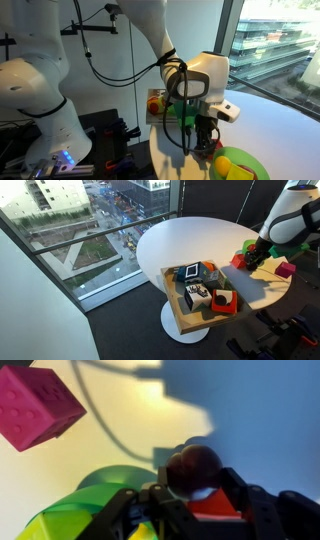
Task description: Put the plum plush toy in the green bowl
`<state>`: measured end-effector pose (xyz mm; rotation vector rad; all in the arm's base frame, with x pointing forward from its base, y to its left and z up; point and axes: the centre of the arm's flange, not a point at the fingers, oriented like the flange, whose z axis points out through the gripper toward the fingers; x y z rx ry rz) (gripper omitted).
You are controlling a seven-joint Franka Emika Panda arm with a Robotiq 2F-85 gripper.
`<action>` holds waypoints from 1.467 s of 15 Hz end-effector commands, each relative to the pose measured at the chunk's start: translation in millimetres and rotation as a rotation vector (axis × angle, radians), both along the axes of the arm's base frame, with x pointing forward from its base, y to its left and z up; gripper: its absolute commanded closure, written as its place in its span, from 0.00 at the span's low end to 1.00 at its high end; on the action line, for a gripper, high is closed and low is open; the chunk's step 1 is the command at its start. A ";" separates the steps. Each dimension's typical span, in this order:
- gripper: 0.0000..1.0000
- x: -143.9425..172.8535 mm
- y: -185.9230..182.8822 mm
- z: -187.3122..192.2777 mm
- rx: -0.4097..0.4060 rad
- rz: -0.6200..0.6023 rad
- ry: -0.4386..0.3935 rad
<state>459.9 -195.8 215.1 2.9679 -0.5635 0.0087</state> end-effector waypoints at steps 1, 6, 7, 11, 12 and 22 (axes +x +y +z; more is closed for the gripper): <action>0.67 -1.5 2.8 34.4 0.023 0.003 -0.004; 0.67 -1.7 0.7 66.1 0.020 -0.008 -0.019; 0.67 -0.8 -1.8 72.1 0.007 -0.013 -0.035; 0.67 4.6 -11.7 90.1 -0.021 -0.035 -0.082; 0.67 6.1 -15.1 93.5 -0.027 -0.042 -0.090; 0.67 16.7 -52.4 99.0 -0.090 -0.120 -0.121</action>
